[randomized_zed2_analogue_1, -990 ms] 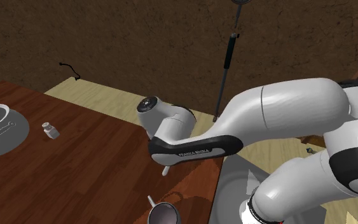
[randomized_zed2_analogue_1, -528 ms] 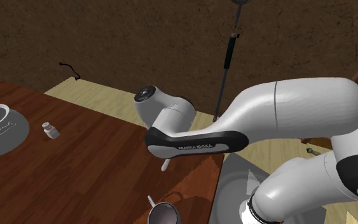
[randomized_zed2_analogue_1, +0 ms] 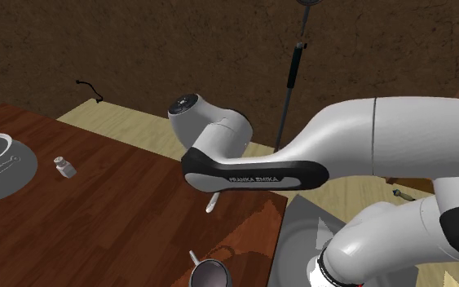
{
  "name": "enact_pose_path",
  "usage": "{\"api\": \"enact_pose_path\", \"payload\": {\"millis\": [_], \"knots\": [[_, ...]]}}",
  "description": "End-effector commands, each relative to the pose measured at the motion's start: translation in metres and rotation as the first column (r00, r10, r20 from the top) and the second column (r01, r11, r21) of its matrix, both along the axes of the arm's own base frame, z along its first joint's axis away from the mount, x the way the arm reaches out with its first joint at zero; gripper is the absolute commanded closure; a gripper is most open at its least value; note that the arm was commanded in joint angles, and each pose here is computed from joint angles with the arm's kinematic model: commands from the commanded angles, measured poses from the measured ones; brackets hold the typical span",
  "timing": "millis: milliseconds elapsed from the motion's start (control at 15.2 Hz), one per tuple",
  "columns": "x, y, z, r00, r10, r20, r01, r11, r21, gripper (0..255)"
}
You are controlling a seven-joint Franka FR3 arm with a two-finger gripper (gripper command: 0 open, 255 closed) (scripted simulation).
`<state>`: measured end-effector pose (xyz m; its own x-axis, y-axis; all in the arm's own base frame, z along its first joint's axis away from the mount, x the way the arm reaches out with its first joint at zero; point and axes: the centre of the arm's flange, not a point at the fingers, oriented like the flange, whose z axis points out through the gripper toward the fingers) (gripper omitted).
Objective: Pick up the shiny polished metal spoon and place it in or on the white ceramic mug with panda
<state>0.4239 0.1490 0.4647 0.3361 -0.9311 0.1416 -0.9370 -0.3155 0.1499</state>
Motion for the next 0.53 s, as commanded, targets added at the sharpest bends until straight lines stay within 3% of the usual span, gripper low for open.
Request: {"api": "enact_pose_path", "payload": {"millis": [0, 462], "knots": [[0.000, 0.000, 0.011, 1.000, 0.000, 0.000, 0.000, 1.000, 0.000, 255], [-0.007, 0.011, 0.041, 1.000, 0.000, 0.000, 0.000, 1.000, 0.000, 255]]}}
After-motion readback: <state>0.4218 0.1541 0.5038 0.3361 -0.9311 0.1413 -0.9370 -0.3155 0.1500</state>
